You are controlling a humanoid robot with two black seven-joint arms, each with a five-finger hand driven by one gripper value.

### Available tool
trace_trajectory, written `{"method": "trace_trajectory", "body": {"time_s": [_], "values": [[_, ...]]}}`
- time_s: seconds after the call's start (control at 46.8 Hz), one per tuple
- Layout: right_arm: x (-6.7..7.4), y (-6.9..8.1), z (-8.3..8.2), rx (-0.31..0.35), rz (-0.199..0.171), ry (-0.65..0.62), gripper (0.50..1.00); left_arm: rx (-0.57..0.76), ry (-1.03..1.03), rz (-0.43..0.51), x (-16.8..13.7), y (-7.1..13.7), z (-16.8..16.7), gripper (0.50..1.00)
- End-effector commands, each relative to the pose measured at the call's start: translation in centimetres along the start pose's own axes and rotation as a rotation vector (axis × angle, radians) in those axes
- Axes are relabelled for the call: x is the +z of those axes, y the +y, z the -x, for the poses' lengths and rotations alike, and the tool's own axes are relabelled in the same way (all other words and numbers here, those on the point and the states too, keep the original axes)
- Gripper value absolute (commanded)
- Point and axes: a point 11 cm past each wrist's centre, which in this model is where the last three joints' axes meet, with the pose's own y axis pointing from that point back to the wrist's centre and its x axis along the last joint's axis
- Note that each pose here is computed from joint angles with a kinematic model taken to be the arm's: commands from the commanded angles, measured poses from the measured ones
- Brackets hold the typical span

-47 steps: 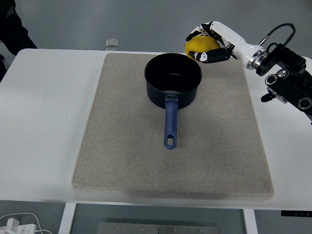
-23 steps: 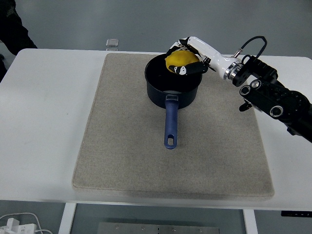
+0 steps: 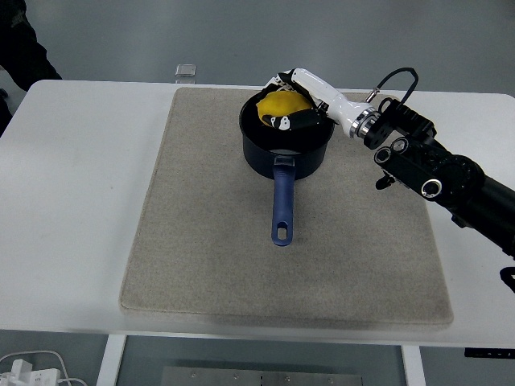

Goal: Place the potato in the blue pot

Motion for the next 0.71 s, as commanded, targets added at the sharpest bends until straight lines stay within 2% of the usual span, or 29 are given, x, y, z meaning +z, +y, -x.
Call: {"method": "trace_trajectory", "body": {"time_s": [0.0,0.085,0.128,0.256,0.321,0.427,0.513,0.684], "values": [[0.2,-0.1,0.4,0.003,0.004,-0.006,0.500,0.000,0.001,-0.001,0.0,0.0,0.0,0.999],[0.3,-0.1,0.7,0.002,0.006,-0.009,0.500,0.000,0.001,-0.001,0.0,0.0,0.0,0.999],[0.4,0.0,0.7,0.003,0.008,-0.011,0.580,0.000,0.000,-0.001,0.0,0.0,0.0,0.999],[0.5,0.0,0.8,0.006,0.010,-0.014,0.699,0.000,0.001,-0.001,0.0,0.0,0.0,0.999],[0.6,0.1,0.9,0.006,0.012,-0.017,0.794,0.000,0.001,-0.001,0.0,0.0,0.0,0.999],[0.8,0.2,1.0,0.009,0.015,-0.024,0.829,0.001,0.001,-0.001,0.0,0.0,0.0,0.999],[1.1,0.3,1.2,0.011,0.020,-0.032,0.878,0.000,0.002,-0.002,-0.1,0.0,0.0,0.999],[1.2,0.4,1.3,0.011,0.022,-0.037,0.911,-0.001,0.000,-0.002,-0.1,0.0,0.0,0.999]]}}
